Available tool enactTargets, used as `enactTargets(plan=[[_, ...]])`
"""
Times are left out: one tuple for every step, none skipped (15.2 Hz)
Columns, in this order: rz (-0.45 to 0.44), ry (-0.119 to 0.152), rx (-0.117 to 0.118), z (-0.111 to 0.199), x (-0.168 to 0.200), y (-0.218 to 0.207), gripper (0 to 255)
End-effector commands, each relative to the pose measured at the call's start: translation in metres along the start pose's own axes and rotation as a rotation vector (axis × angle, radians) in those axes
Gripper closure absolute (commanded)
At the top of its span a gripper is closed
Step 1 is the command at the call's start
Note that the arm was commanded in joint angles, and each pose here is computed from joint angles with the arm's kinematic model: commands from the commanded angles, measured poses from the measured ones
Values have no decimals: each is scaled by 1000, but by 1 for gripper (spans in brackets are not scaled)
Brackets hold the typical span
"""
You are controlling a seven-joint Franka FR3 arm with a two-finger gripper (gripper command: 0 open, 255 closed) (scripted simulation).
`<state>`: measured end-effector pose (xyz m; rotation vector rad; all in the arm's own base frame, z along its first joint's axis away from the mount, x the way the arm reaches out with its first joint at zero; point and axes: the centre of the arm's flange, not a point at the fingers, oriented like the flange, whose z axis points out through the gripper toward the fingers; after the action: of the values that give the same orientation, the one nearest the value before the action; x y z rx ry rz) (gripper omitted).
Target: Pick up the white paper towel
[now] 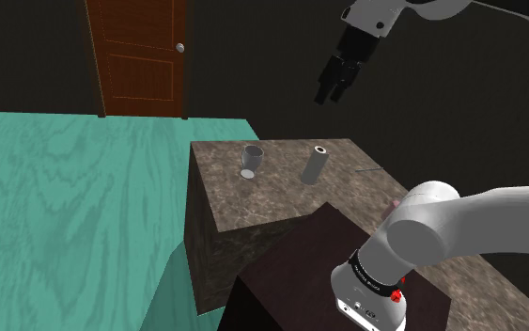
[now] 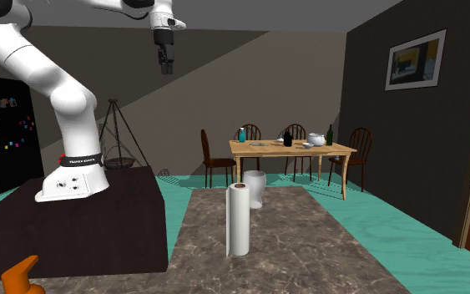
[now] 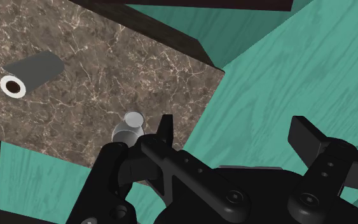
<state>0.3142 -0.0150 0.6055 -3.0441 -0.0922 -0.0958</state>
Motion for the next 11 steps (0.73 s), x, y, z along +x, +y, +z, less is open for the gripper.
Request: enactTargets(plan=[[0,0,0,0,0,0,0],[3,1,-1,7,2,10,0],[5,2,-2,15,5,21,0],[8,2,-3,22,7,31,0],[11,3,-4,29,10,42,0],[13,4,-5,37,12,53,0],[16,5,-5,44,15,63,0],[19,5,-6,51,17,74,0],[22,6,-7,59,19,84,0],[24,7,-8,66,21,95,0],[27,8,-9,73,24,105,0]])
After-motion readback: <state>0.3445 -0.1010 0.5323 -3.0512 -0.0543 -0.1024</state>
